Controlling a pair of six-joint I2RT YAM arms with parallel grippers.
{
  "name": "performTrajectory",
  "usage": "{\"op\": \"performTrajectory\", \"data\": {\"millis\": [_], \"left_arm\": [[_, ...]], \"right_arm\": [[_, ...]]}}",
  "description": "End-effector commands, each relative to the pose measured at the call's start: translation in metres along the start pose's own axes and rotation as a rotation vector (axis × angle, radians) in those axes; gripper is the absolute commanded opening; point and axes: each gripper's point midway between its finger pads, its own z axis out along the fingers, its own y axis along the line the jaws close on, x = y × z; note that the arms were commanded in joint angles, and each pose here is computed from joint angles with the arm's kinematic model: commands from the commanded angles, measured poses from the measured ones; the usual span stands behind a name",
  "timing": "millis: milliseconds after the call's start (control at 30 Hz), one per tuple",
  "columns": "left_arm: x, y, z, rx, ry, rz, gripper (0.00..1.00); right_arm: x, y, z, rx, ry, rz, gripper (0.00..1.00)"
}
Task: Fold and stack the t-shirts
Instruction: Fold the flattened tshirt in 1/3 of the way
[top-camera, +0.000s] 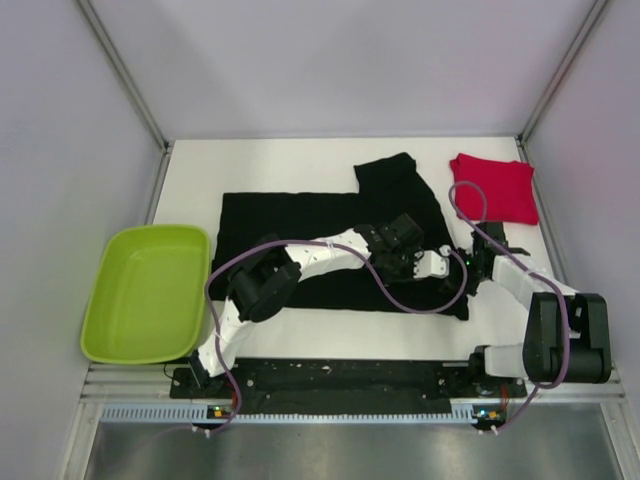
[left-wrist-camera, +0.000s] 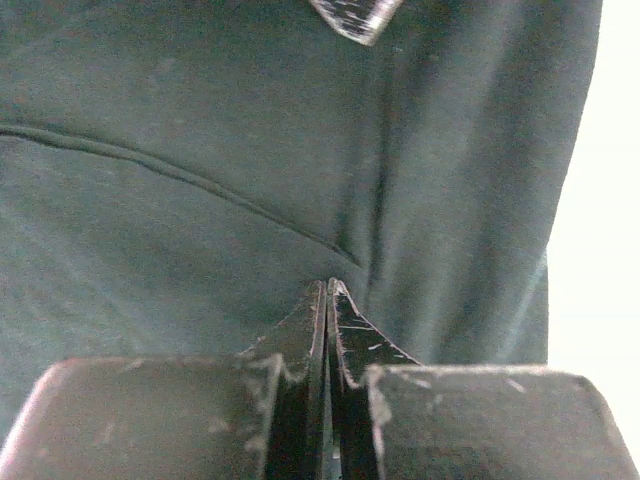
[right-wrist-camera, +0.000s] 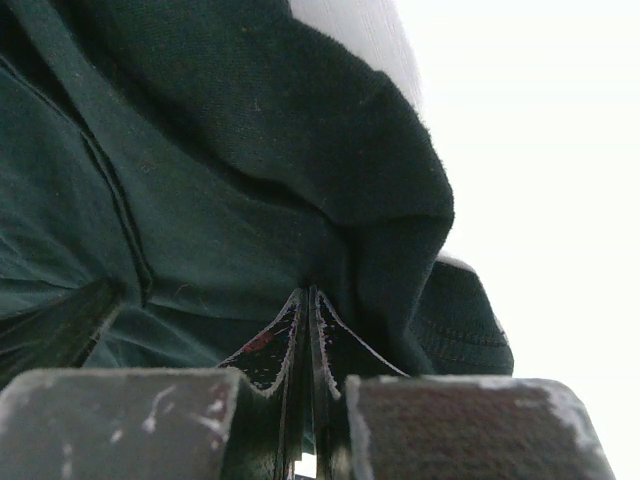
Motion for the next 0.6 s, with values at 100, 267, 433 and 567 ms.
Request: {"op": "performTrajectory", "data": {"millis": [100, 267, 433, 567], "left_arm": [[-0.014, -0.021, -0.005, 0.134, -0.052, 0.055, 0.38], [-0.016, -0.002, 0.006, 0.052, -0.052, 0.037, 0.3], [-0.01, 0.001, 0.012, 0.032, -0.034, 0.04, 0.12], [-0.004, -0.004, 0.011, 0.05, -0.016, 0.043, 0.0]], "right_arm": [[0.001, -0.014, -0.001, 0.037, -0.017, -0.01, 0.0], [0.004, -0.015, 0.0, 0.037, -0.01, -0.015, 0.0], [0.005, -0.015, -0.001, 0.035, -0.015, -0.021, 0.0], [0.004, -0.015, -0.002, 0.035, -0.021, -0.025, 0.0]]}}
